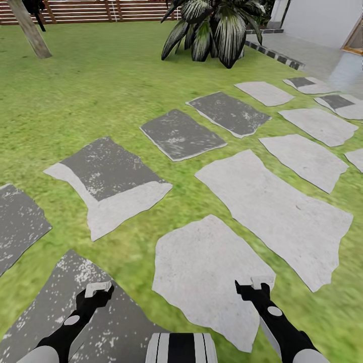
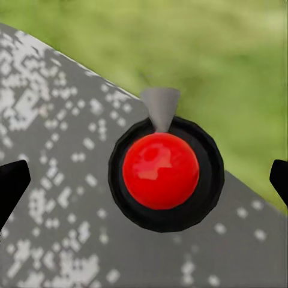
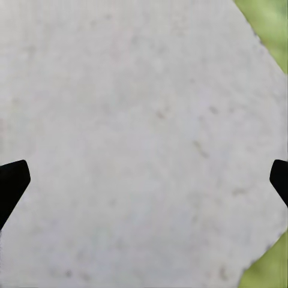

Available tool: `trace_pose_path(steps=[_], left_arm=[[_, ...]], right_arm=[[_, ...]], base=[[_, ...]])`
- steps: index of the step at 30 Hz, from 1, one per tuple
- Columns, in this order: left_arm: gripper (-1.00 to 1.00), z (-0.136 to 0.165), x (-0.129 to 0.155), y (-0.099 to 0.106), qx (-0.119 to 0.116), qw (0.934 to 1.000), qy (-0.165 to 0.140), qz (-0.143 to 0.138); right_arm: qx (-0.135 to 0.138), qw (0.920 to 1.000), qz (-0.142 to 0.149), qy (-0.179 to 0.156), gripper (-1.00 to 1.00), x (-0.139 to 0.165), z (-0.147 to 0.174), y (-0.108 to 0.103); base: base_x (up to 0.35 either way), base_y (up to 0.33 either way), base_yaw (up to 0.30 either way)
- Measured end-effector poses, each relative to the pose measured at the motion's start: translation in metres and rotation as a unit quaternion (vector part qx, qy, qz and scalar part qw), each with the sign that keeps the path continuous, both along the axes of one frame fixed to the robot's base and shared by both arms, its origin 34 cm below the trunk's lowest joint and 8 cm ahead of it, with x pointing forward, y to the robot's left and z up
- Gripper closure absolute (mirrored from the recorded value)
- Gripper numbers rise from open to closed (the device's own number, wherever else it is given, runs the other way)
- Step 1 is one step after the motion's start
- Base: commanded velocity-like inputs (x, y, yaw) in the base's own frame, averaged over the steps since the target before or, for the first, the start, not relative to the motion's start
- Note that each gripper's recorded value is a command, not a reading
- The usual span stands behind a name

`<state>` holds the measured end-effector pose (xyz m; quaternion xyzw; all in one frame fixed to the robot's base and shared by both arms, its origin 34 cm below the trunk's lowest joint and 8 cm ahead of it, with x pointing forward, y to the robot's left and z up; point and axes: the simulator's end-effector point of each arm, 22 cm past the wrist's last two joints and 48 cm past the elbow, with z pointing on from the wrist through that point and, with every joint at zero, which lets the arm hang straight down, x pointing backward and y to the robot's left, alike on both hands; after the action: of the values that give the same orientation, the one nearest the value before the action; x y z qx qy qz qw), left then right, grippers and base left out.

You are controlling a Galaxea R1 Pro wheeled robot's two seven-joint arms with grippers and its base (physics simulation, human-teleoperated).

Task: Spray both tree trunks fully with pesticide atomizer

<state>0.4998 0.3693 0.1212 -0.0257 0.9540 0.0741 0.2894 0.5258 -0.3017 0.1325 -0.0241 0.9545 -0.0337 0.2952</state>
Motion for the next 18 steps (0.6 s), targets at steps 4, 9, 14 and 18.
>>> trace_pose_path(steps=[4,9,14,18], left_arm=[[-1.00,0.0024,0.0024,-0.0004,0.000,1.0000,-0.003,0.000],[-1.00,0.0036,0.0034,-0.0003,0.000,1.0000,-0.004,0.000],[-1.00,0.0038,0.0036,-0.0003,0.000,1.0000,-0.005,0.000],[-1.00,0.0038,0.0035,0.0001,0.000,1.0000,-0.004,0.000]], right_arm=[[0.000,1.0000,0.001,-0.003,-1.00,0.0023,0.0027,0.0003],[0.000,1.0000,0.000,-0.004,-1.00,0.0034,0.0039,0.0000],[0.000,1.0000,0.000,-0.005,-1.00,0.0035,0.0041,0.0001],[0.000,1.0000,0.000,-0.005,-1.00,0.0036,0.0041,0.0000]], base=[[-0.051,-0.025,0.000],[-0.091,-0.046,0.000],[-0.013,-0.006,0.000],[0.015,-0.001,0.000]])
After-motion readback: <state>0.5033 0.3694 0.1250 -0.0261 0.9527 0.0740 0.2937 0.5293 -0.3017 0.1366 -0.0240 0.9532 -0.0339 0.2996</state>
